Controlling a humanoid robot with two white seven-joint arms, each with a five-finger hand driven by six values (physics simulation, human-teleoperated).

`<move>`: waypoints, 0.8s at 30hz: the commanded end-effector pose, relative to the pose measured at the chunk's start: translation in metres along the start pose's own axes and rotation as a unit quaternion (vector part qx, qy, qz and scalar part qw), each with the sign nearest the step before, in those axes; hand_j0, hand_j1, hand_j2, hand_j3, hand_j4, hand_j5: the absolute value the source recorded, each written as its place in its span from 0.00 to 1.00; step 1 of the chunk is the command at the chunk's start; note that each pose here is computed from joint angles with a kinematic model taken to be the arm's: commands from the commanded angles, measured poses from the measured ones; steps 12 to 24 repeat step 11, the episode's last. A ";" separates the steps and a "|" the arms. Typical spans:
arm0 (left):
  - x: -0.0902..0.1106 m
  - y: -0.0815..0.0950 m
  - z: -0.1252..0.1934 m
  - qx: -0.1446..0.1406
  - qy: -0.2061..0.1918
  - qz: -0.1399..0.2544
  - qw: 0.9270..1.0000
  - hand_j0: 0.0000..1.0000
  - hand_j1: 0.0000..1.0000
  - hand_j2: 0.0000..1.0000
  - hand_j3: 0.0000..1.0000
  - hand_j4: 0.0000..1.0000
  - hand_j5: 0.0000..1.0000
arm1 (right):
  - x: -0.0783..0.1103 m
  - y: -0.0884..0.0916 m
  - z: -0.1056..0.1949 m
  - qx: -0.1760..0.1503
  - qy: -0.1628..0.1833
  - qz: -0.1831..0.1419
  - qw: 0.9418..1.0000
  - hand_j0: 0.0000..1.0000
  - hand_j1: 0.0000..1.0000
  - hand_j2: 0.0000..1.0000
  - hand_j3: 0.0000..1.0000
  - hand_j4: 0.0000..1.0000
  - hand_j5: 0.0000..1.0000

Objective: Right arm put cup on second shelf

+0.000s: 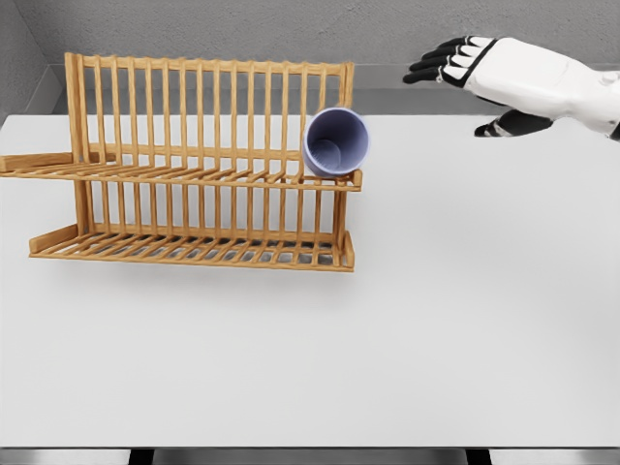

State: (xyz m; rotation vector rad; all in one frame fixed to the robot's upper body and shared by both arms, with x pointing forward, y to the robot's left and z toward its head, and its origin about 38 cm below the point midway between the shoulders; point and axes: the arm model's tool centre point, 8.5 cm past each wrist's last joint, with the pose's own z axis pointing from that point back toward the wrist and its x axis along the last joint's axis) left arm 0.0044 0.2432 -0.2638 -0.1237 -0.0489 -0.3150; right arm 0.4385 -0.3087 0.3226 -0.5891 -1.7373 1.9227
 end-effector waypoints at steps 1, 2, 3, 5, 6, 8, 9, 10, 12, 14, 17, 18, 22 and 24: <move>0.000 0.000 0.000 0.000 0.000 0.000 1.000 1.00 1.00 1.00 1.00 1.00 1.00 | -0.040 -0.025 0.054 -0.031 0.081 -0.001 0.996 1.00 1.00 1.00 1.00 1.00 1.00; 0.000 0.000 0.000 0.000 0.000 0.000 1.000 1.00 1.00 1.00 1.00 1.00 1.00 | -0.045 -0.005 0.057 -0.015 0.090 -0.023 0.996 1.00 1.00 1.00 1.00 1.00 1.00; 0.000 0.000 0.000 0.000 0.000 0.000 1.000 1.00 1.00 1.00 1.00 1.00 1.00 | -0.042 0.026 0.055 0.004 0.089 -0.050 0.995 1.00 1.00 1.00 1.00 1.00 1.00; 0.000 0.000 0.000 0.000 0.000 0.000 1.000 1.00 1.00 1.00 1.00 1.00 1.00 | -0.029 0.077 0.052 0.031 0.081 -0.096 0.992 1.00 1.00 1.00 1.00 1.00 1.00; 0.000 0.000 0.000 0.000 0.000 0.000 1.000 1.00 1.00 1.00 1.00 1.00 1.00 | -0.027 0.095 0.055 0.040 0.084 -0.115 0.989 1.00 1.00 1.00 1.00 1.00 1.00; 0.000 0.000 0.000 0.000 0.000 0.000 1.000 1.00 1.00 1.00 1.00 1.00 1.00 | -0.028 0.098 0.057 0.036 0.089 -0.120 0.988 1.00 1.00 1.00 1.00 1.00 1.00; 0.000 0.000 0.000 0.000 0.000 0.000 1.000 1.00 1.00 1.00 1.00 1.00 1.00 | -0.027 0.098 0.057 0.035 0.088 -0.121 0.988 1.00 1.00 1.00 1.00 1.00 1.00; 0.000 0.000 0.000 0.000 0.000 0.000 1.000 1.00 1.00 1.00 1.00 1.00 1.00 | -0.026 0.101 0.057 0.037 0.088 -0.123 0.988 1.00 1.00 1.00 1.00 1.00 1.00; 0.000 0.000 0.000 0.000 0.000 0.003 1.000 1.00 1.00 1.00 1.00 1.00 1.00 | -0.028 0.102 0.059 0.040 0.091 -0.124 0.987 1.00 1.00 1.00 1.00 1.00 1.00; 0.000 0.000 0.000 0.000 0.000 0.003 1.000 1.00 1.00 1.00 1.00 1.00 1.00 | -0.028 0.102 0.059 0.040 0.091 -0.124 0.987 1.00 1.00 1.00 1.00 1.00 1.00; 0.000 0.000 0.000 0.000 0.000 0.003 1.000 1.00 1.00 1.00 1.00 1.00 1.00 | -0.028 0.102 0.059 0.040 0.091 -0.124 0.987 1.00 1.00 1.00 1.00 1.00 1.00; 0.000 0.000 0.000 0.000 0.000 0.003 1.000 1.00 1.00 1.00 1.00 1.00 1.00 | -0.028 0.102 0.059 0.040 0.091 -0.124 0.987 1.00 1.00 1.00 1.00 1.00 1.00; 0.000 0.000 0.000 0.000 0.000 0.003 1.000 1.00 1.00 1.00 1.00 1.00 1.00 | -0.028 0.102 0.059 0.040 0.091 -0.124 0.987 1.00 1.00 1.00 1.00 1.00 1.00; 0.000 0.000 0.000 0.000 0.000 0.003 1.000 1.00 1.00 1.00 1.00 1.00 1.00 | -0.028 0.102 0.059 0.040 0.091 -0.124 0.987 1.00 1.00 1.00 1.00 1.00 1.00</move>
